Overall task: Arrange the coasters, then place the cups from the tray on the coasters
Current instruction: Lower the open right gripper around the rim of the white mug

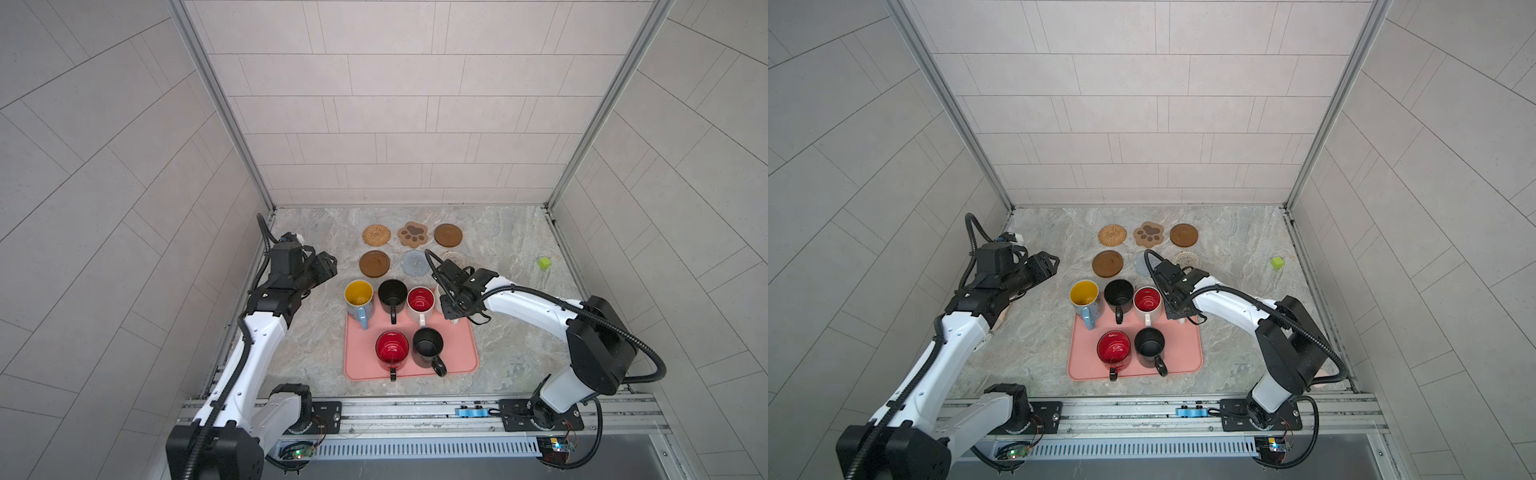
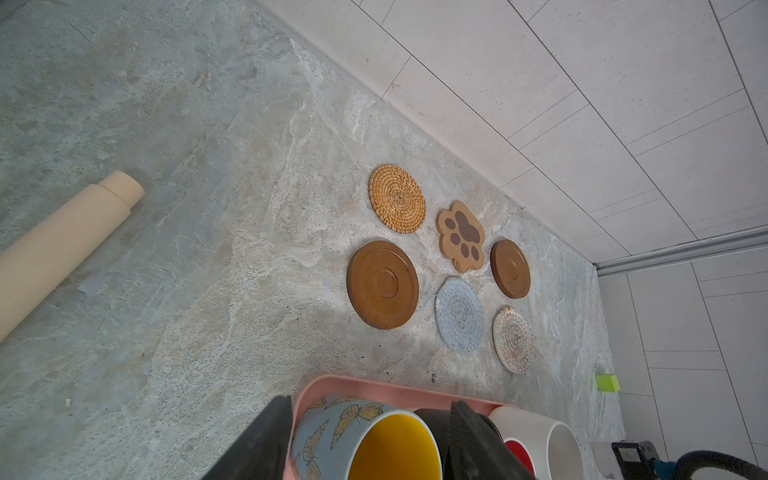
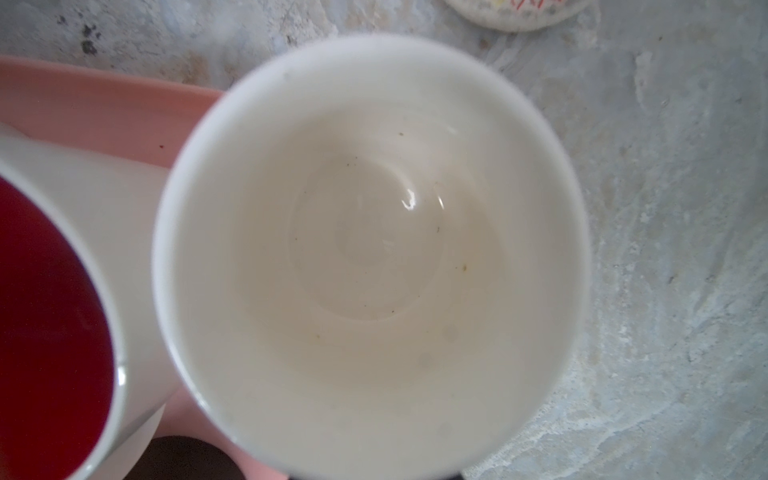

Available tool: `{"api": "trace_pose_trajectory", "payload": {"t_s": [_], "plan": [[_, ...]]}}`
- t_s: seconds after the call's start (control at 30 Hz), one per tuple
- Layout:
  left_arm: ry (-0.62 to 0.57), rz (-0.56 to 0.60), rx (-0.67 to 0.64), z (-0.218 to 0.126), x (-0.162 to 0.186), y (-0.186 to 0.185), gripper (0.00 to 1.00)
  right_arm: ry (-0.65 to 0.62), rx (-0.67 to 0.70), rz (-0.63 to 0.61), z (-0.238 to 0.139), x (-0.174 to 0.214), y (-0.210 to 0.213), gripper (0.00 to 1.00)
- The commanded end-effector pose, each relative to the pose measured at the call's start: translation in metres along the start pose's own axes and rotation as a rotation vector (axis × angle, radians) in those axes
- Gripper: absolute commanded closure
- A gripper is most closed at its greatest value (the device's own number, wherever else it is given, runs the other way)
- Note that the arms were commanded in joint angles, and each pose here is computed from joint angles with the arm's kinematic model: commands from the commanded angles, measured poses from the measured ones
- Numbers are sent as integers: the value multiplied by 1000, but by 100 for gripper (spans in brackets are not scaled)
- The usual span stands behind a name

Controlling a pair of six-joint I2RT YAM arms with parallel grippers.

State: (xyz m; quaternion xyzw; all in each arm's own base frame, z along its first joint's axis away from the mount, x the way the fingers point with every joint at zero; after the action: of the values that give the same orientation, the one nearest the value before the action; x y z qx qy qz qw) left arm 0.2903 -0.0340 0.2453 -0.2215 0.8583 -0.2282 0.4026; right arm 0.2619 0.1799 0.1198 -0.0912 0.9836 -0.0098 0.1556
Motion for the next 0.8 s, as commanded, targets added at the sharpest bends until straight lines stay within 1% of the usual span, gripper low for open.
{"api": "trace_pose_trajectory", "payload": {"t_s": [0.0, 0.1, 0.37, 0.57, 0.77], "plan": [[-32, -3, 18, -4, -4, -2, 33, 4, 27, -8, 5, 1, -7, 77], [-36, -2, 21, -4, -5, -3, 33, 7, 20, -19, 7, 1, -7, 83], [-42, 5, 25, -7, -5, -3, 33, 5, 21, -71, 5, -1, -10, 92], [-39, 5, 23, -7, -3, -2, 33, -22, 19, -111, -6, -7, -13, 94], [-39, 6, 32, -8, -4, -4, 32, -61, 17, -115, -17, -17, -23, 95]]}}
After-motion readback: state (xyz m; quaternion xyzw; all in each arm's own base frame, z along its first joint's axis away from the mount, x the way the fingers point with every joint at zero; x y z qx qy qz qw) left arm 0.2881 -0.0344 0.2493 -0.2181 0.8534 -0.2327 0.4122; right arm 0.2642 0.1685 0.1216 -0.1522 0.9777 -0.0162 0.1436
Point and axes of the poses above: each gripper's point midway between its finger pads, its own z axis out along the fingers, its own y axis along the line the jaws close on, x = y × z, the point moved 5 cm from there along -z, back along the fingers, and after that the axes turned 3 degrees about -z, right-handed, at the moved point
